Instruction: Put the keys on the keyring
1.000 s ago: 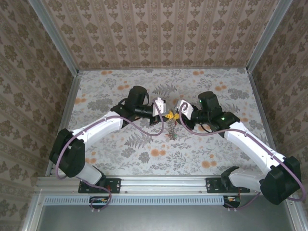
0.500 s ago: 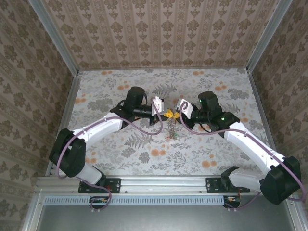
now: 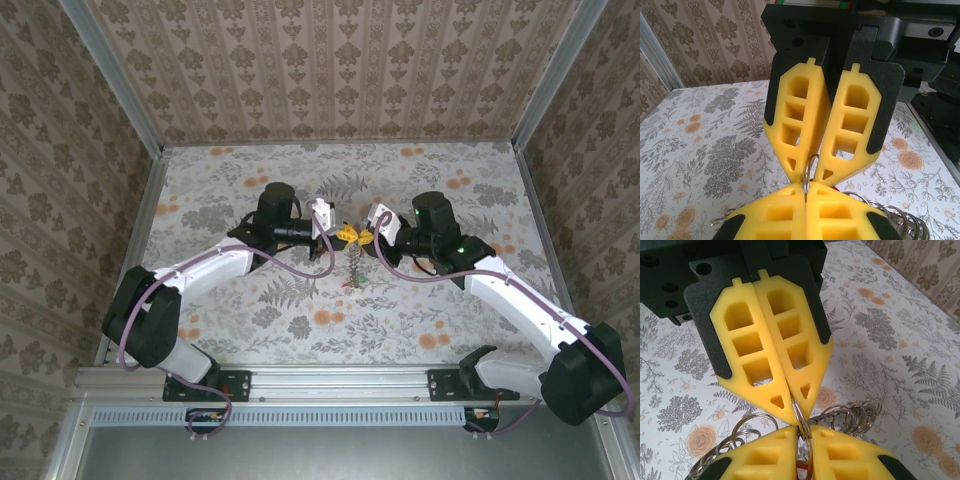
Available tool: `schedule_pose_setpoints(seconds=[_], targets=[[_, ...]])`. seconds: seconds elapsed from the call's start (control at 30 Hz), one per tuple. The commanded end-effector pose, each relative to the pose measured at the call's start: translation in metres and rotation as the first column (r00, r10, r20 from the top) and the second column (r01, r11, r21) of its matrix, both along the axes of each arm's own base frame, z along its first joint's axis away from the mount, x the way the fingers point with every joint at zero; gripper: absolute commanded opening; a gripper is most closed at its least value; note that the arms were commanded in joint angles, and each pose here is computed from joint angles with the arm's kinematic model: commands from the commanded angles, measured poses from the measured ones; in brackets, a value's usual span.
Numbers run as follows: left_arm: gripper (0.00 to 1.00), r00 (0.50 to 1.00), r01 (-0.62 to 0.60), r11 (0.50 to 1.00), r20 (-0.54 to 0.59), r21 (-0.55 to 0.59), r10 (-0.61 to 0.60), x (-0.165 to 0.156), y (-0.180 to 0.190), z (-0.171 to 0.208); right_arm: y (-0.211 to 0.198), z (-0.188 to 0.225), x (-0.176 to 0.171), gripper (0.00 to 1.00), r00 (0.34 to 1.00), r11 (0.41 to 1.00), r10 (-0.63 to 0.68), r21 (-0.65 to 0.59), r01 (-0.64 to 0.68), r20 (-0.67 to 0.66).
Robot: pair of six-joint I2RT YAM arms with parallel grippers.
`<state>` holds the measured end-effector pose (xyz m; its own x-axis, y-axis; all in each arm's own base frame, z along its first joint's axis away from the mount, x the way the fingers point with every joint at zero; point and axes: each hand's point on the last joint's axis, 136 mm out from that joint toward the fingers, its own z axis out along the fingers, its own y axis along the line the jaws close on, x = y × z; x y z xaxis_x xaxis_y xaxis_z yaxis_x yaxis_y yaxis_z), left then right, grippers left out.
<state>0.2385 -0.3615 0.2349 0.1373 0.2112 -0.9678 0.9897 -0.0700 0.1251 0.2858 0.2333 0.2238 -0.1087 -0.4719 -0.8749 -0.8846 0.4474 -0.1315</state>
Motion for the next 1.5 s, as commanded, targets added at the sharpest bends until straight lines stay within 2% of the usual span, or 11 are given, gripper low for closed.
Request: schedule_pose_setpoints(seconds=[0.0,0.23,0.37,0.43,0.5,0.73,0.87,1.27,1.47], targets=[[0.00,0.999,0.036,0.998,0.011,-0.049,-0.035,-0.005,0.000,0.014,0.003,0.013,-0.002,0.16,0.999,0.999,0.016,0.030,-0.017,0.043],[0.00,0.998,0.059,0.997,0.010,-0.058,-0.059,-0.009,0.000,0.015,0.006,0.014,-0.002,0.15,0.999,0.999,0.026,0.044,-0.028,0.040],[0.00,0.998,0.061,0.997,0.010,-0.055,-0.060,-0.010,0.001,0.015,0.005,0.015,-0.002,0.02,0.999,0.999,0.023,0.043,-0.025,0.044],[0.00,0.998,0.055,0.998,0.015,-0.044,-0.054,-0.010,0.002,0.014,0.005,0.016,-0.002,0.00,0.999,0.999,0.021,0.038,-0.023,0.042],[0.09,0.999,0.036,0.999,0.025,-0.029,-0.035,-0.008,0.003,0.012,0.003,0.014,-0.001,0.00,0.999,1.000,0.016,0.024,-0.017,0.039],[0.20,0.997,0.029,0.995,0.072,0.094,-0.035,-0.012,0.009,0.003,0.001,0.011,-0.005,0.00,0.999,0.999,0.035,-0.031,-0.034,0.024],[0.25,0.996,0.018,0.994,0.090,0.109,-0.027,-0.010,0.009,0.006,0.001,0.013,-0.006,0.00,0.999,0.999,0.043,-0.034,-0.042,0.022],[0.26,0.993,0.033,0.988,0.109,0.151,-0.050,-0.009,-0.001,0.002,0.002,0.014,-0.009,0.00,0.998,0.998,0.053,-0.033,-0.052,0.019],[0.22,0.992,0.044,0.982,0.110,0.186,-0.065,-0.010,-0.003,-0.002,0.002,0.017,-0.009,0.00,0.998,0.998,0.055,-0.033,-0.054,0.028]])
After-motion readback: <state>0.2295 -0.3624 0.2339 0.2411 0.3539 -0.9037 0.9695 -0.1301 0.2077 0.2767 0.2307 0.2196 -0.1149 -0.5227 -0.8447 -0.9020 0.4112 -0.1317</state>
